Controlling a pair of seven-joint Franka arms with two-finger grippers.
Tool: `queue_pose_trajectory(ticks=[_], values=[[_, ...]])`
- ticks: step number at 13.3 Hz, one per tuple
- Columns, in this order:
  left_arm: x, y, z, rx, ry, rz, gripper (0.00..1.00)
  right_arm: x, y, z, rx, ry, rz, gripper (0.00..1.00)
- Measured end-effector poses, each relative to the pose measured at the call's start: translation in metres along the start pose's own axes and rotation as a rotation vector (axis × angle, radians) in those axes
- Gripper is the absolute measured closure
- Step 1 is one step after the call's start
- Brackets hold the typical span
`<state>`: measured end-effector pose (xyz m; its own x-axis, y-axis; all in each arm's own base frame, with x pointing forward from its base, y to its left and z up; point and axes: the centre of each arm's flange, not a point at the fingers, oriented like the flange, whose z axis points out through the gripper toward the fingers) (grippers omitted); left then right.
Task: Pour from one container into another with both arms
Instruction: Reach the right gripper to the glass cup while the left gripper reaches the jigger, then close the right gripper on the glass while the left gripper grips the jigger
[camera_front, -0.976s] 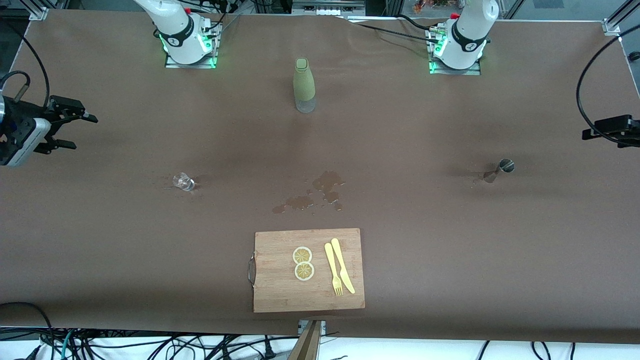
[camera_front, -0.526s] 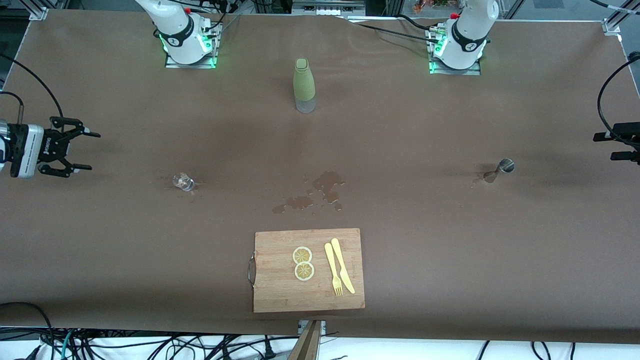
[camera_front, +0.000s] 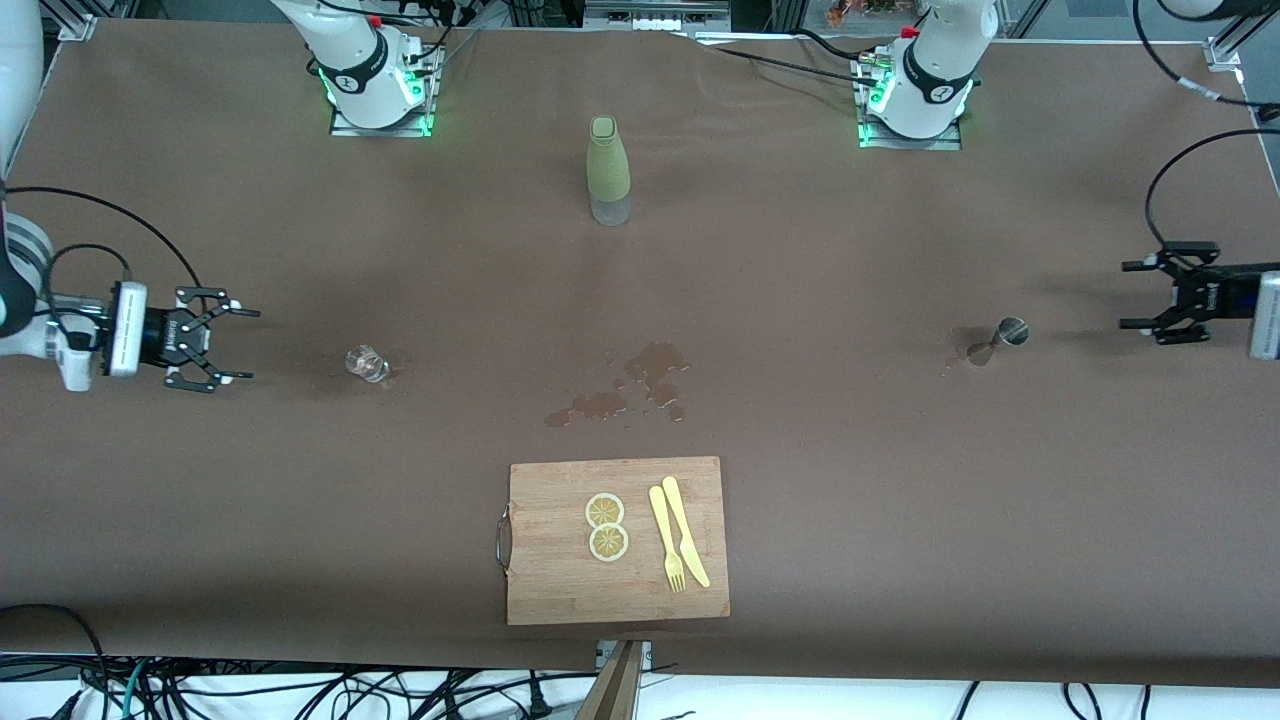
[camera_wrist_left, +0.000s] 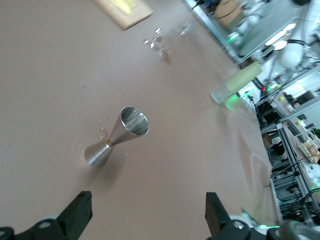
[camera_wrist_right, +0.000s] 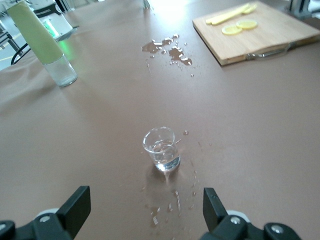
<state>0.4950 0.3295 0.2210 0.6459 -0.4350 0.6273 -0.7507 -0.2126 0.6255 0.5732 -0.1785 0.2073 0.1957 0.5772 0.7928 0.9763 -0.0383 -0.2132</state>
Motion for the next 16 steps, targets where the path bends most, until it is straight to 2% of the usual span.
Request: queue_pose_trajectory(ticks=[2, 5, 7, 11, 13, 16], values=[[-0.030, -0.023, 0.031, -0.043, 0.105, 0.158, 0.00, -0.030, 0.001, 0.035, 0.027, 0.085, -0.059, 0.00], [-0.055, -0.045, 0.055, -0.021, 0.223, 0.366, 0.00, -0.051, 0.004, 0.091, 0.072, 0.226, -0.167, 0.00], [-0.071, -0.056, 0.066, 0.017, 0.296, 0.471, 0.00, -0.050, 0.016, 0.111, 0.075, 0.263, -0.223, 0.00], [-0.089, -0.080, 0.097, 0.092, 0.428, 0.630, 0.00, -0.050, 0.034, 0.140, 0.096, 0.304, -0.283, 0.00], [-0.083, -0.090, 0.116, 0.084, 0.463, 0.666, 0.00, -0.053, 0.035, 0.159, 0.106, 0.337, -0.282, 0.00], [-0.064, -0.099, 0.138, 0.043, 0.477, 0.695, 0.00, -0.057, 0.033, 0.179, 0.116, 0.380, -0.289, 0.00]])
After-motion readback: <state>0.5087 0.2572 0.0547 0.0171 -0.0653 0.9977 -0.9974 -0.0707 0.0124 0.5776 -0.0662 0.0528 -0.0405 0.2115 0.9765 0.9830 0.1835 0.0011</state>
